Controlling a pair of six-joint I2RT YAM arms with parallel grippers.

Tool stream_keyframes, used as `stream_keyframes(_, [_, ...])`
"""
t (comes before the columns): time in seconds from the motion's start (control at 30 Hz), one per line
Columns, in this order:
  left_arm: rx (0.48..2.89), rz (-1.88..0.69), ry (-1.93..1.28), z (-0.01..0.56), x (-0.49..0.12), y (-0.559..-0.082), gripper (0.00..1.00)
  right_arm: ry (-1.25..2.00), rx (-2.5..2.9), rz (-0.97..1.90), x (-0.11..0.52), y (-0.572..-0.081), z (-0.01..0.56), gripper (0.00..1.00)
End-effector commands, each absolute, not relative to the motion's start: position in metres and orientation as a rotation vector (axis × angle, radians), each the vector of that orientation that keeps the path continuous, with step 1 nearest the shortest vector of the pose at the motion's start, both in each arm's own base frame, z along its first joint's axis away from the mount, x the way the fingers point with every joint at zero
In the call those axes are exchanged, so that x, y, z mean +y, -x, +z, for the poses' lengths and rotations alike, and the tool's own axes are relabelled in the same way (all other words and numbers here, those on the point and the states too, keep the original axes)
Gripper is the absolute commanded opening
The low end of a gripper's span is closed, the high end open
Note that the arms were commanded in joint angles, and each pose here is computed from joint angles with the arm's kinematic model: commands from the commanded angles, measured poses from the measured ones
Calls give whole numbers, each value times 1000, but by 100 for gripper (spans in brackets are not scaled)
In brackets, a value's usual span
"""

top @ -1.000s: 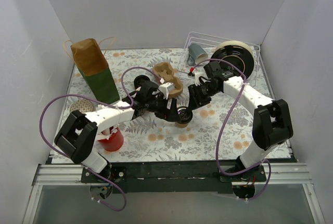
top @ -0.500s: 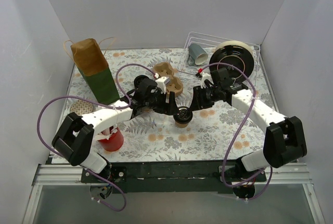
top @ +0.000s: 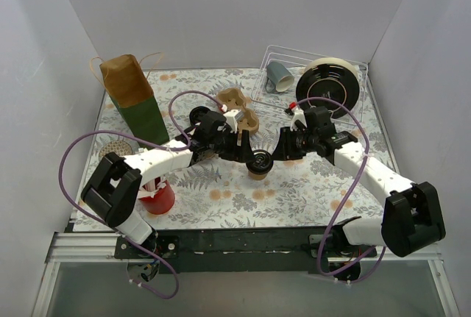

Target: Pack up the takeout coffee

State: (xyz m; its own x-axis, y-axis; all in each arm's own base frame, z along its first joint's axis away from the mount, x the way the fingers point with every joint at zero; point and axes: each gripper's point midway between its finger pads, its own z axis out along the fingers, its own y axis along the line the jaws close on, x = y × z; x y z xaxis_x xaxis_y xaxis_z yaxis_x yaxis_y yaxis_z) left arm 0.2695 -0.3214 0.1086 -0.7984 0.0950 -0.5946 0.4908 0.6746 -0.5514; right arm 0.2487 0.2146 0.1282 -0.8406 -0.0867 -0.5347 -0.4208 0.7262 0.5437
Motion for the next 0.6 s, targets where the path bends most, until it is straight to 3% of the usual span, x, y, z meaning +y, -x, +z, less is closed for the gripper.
stream_keyframes(0.0, [2334, -993, -462, 115, -328, -275, 67, 363, 2404, 940, 216, -253, 131, 36])
stream_keyframes(0.57, [2403, -942, -435, 85, -317, -265, 64, 273, 2476, 807, 195, -247, 89, 24])
